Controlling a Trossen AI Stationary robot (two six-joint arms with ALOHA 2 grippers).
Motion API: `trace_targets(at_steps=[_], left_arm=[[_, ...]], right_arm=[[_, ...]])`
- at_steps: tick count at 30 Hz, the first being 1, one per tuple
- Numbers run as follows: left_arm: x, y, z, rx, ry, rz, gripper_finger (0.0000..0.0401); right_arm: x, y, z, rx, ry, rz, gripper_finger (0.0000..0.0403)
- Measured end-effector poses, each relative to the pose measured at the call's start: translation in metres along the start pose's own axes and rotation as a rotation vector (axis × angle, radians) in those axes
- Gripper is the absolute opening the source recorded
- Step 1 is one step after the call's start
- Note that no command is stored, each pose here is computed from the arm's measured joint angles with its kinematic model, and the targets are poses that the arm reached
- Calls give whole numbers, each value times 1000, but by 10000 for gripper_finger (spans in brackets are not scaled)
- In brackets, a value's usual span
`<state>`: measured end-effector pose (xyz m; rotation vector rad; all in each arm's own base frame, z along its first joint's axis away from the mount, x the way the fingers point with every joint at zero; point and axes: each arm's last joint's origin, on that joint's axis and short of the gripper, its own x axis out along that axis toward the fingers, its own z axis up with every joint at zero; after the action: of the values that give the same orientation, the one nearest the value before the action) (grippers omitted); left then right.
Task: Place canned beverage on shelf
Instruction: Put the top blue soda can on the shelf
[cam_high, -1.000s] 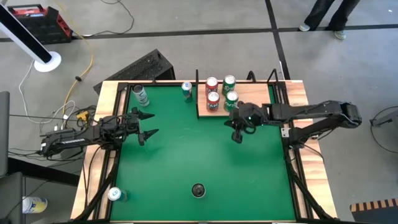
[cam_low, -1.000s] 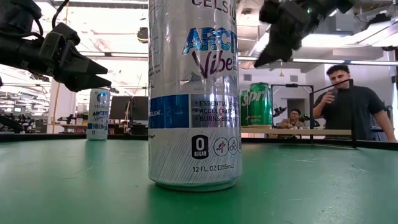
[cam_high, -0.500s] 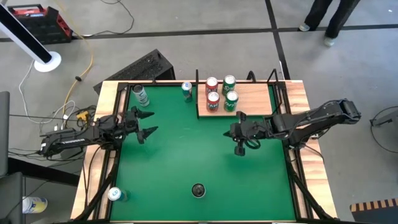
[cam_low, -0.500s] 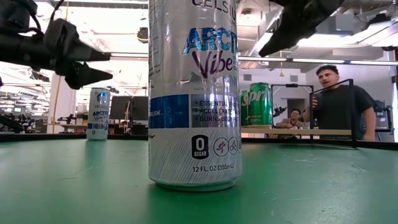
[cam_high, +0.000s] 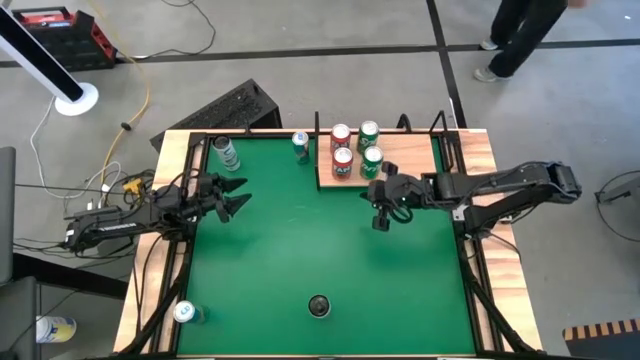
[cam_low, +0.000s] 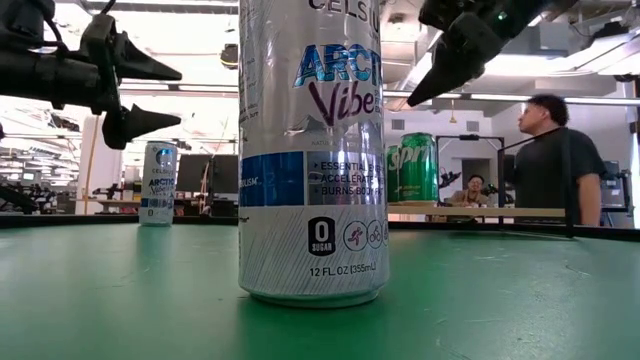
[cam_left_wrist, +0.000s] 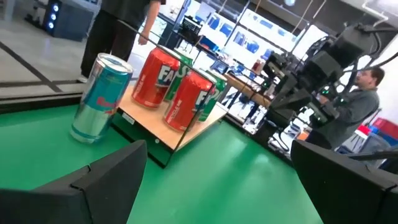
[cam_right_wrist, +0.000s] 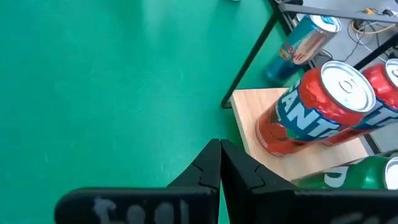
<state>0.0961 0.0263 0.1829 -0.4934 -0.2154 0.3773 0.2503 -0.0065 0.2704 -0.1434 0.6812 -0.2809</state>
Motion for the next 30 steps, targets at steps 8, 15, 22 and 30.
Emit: trace_targets(at_steps=[8,15,22,30], left_arm=[[0,5,-1,-94,-38,127,382],[0,1,1,-81,-20,25,382],[10,-10,13,82,-55,-2,382],[63,-35,41,526,96,112,382]], right_arm=[[0,1,-3,-26,31,49,28],[-1,5,-5,-24,43,62,31],[-1,5,-5,-26,49,64,28],[1,-1,-1,3,10,44,30]])
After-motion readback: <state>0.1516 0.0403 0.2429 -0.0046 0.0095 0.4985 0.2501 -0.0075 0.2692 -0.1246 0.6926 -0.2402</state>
